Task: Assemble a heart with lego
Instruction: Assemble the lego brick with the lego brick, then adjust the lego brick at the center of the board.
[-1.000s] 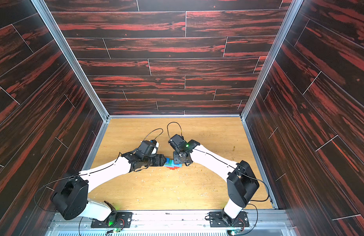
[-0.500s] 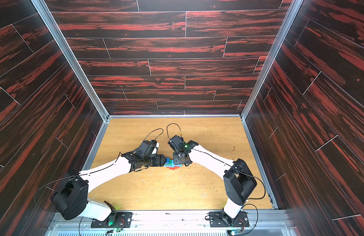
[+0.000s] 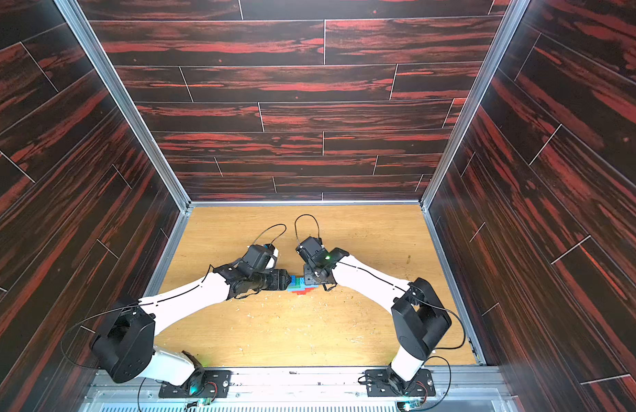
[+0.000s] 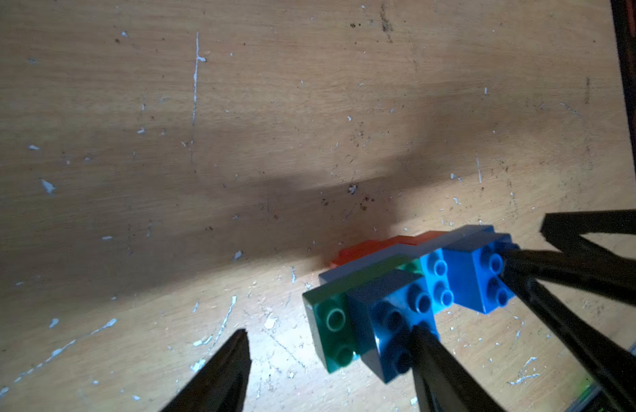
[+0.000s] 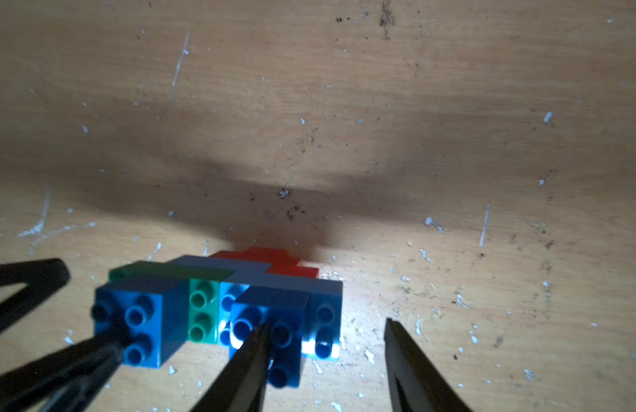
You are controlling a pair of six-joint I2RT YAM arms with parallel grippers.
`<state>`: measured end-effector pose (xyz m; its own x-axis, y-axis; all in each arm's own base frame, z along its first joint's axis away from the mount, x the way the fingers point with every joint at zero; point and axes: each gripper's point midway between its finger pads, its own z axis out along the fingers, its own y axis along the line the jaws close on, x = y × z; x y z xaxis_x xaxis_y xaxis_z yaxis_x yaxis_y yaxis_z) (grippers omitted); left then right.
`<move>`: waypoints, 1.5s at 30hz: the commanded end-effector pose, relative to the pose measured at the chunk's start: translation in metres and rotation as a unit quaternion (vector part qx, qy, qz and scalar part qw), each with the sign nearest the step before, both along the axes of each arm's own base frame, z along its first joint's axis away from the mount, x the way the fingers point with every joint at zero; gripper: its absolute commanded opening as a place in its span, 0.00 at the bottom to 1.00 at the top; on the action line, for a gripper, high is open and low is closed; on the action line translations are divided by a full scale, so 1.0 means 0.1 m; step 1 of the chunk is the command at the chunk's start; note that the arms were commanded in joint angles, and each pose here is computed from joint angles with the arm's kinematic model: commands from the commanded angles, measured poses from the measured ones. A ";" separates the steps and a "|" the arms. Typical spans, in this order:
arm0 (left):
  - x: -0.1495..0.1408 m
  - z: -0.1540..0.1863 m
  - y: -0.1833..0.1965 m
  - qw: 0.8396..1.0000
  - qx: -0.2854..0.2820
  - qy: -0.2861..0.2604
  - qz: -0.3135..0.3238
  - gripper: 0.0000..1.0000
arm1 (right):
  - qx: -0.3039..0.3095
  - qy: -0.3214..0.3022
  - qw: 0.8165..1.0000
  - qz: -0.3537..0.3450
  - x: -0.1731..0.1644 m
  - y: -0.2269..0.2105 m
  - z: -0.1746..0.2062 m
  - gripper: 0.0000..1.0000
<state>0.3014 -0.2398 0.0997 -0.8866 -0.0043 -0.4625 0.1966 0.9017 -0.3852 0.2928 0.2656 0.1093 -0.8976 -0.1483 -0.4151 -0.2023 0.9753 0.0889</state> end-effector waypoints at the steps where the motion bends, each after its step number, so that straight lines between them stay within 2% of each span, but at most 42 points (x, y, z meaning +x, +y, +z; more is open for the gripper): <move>1: -0.06 -0.01 0.11 0.999 0.039 0.010 0.001 0.75 | -0.034 0.006 0.998 0.050 -0.10 -0.04 0.11 0.59; 5: 0.01 0.22 0.14 0.999 0.048 -0.012 0.005 0.76 | -0.002 -0.085 0.989 0.123 0.00 0.07 0.47 0.65; 7: 0.02 0.37 0.16 0.999 0.042 -0.029 0.008 0.76 | 0.019 -0.119 0.975 0.187 -0.04 0.15 0.52 0.74; 9: 0.01 0.51 0.17 0.998 0.031 -0.046 0.011 0.76 | 0.019 -0.140 0.967 0.214 -0.05 0.15 0.48 0.82; 12: 0.01 0.68 0.23 0.997 0.022 -0.070 0.022 0.77 | 0.026 -0.152 0.955 0.254 0.00 0.12 0.31 0.82; 17: 0.03 0.76 0.48 0.992 0.042 -0.101 0.068 0.78 | 0.043 -0.156 0.919 0.360 -0.04 0.35 0.14 0.89; 20: 0.03 0.77 0.58 0.990 0.045 -0.105 0.087 0.78 | 0.046 -0.145 0.919 0.363 0.06 0.37 -0.02 0.88; 23: 0.03 0.74 0.66 0.989 0.046 -0.100 0.099 0.79 | 0.083 -0.090 0.909 0.398 -0.03 0.49 -0.23 0.78; 27: 0.04 0.72 0.77 0.987 0.044 -0.099 0.116 0.79 | 0.115 -0.057 0.913 0.387 -0.04 0.56 -0.32 0.46; 30: 0.06 0.71 0.82 0.987 0.037 -0.099 0.124 0.79 | 0.181 -0.043 0.912 0.367 -0.06 0.60 -0.20 0.21; 34: 0.11 0.69 0.87 0.984 0.031 -0.103 0.141 0.79 | 0.283 0.014 0.902 0.325 -0.12 0.65 -0.15 0.13; 38: 0.20 0.68 1.02 0.976 0.038 -0.116 0.178 0.79 | 0.330 0.084 0.899 0.276 -0.18 0.61 -0.31 0.19; 41: 0.27 0.73 1.18 0.967 0.054 -0.136 0.207 0.79 | 0.321 0.093 0.912 0.236 -0.08 0.45 -0.44 0.29; 42: 0.30 0.75 1.21 0.965 0.058 -0.144 0.212 0.80 | 0.320 0.093 0.917 0.221 -0.04 0.38 -0.47 0.33; 45: 0.37 0.82 1.34 0.958 0.074 -0.158 0.229 0.81 | 0.325 0.086 0.921 0.196 0.08 0.24 -0.43 0.58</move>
